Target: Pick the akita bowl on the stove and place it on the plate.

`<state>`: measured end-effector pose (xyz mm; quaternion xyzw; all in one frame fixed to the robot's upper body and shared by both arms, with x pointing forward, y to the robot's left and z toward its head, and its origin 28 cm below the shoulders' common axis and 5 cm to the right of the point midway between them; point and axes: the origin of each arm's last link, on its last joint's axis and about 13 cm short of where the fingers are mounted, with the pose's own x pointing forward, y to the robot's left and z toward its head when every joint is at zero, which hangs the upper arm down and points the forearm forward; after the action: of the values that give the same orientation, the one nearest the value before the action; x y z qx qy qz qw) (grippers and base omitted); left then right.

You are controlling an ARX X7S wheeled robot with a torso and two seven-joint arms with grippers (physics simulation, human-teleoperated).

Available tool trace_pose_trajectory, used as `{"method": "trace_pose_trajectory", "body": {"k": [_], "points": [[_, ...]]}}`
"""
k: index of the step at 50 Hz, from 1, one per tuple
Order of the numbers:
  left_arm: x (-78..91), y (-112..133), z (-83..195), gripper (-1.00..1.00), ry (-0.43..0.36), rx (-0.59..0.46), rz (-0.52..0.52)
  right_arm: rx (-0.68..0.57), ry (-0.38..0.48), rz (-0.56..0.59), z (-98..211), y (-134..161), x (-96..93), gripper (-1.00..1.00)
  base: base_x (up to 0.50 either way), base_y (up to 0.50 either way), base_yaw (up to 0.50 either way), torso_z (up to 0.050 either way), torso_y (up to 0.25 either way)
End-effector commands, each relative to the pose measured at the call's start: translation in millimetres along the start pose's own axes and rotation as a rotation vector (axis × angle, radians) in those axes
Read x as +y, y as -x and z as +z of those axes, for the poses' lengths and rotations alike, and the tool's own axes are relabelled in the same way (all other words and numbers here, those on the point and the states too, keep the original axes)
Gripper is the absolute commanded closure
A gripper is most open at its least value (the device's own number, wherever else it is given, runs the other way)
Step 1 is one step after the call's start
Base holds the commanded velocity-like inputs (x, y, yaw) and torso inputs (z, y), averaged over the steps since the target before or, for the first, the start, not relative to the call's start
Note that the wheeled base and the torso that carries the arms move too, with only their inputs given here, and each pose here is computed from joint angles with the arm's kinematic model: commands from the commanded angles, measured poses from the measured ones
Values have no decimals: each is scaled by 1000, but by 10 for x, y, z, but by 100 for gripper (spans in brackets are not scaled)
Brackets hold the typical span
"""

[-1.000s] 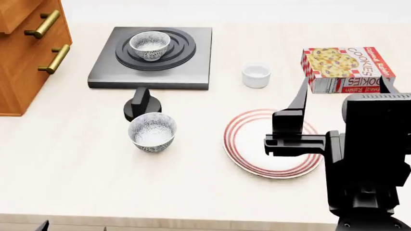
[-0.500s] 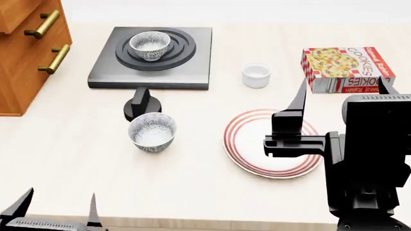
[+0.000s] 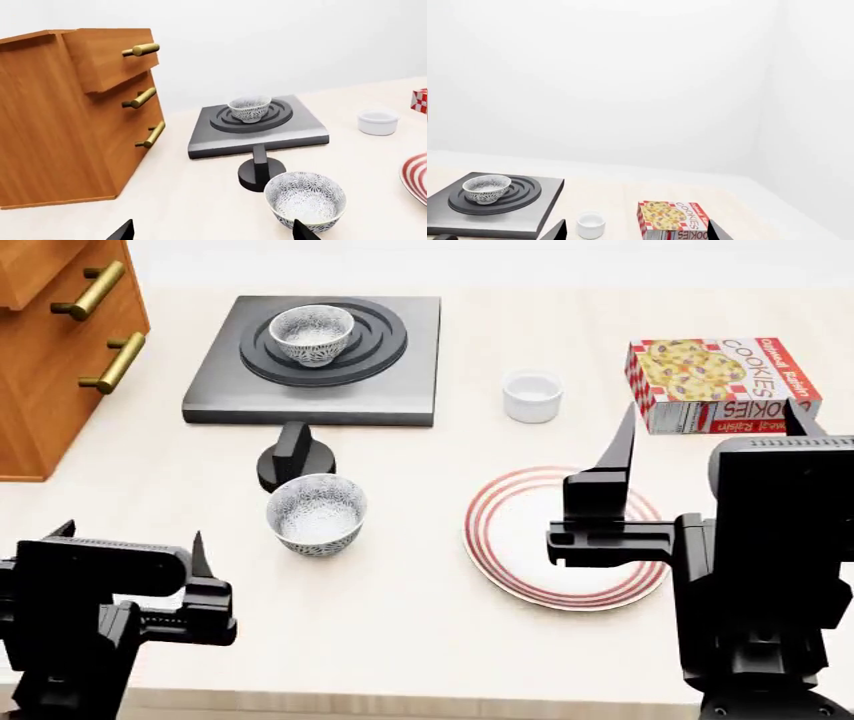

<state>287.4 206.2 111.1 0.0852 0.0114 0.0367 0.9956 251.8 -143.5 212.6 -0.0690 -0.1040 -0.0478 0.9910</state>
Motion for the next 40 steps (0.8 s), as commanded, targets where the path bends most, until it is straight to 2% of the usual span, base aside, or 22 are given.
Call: {"method": "trace_pose_trajectory", "body": {"k": [1, 17, 40], "points": [[-1, -214, 246, -100, 103, 76, -27, 0, -17, -7, 2, 1, -14, -100, 0, 0, 0, 0, 0], [4, -246, 364, -100, 127, 63, -27, 8, -9, -14, -13, -7, -16, -100, 0, 0, 0, 0, 0], [31, -254, 397, -100, 134, 45, -29, 11, -16, -10, -13, -4, -14, -100, 0, -31, 0, 0, 0]]}}
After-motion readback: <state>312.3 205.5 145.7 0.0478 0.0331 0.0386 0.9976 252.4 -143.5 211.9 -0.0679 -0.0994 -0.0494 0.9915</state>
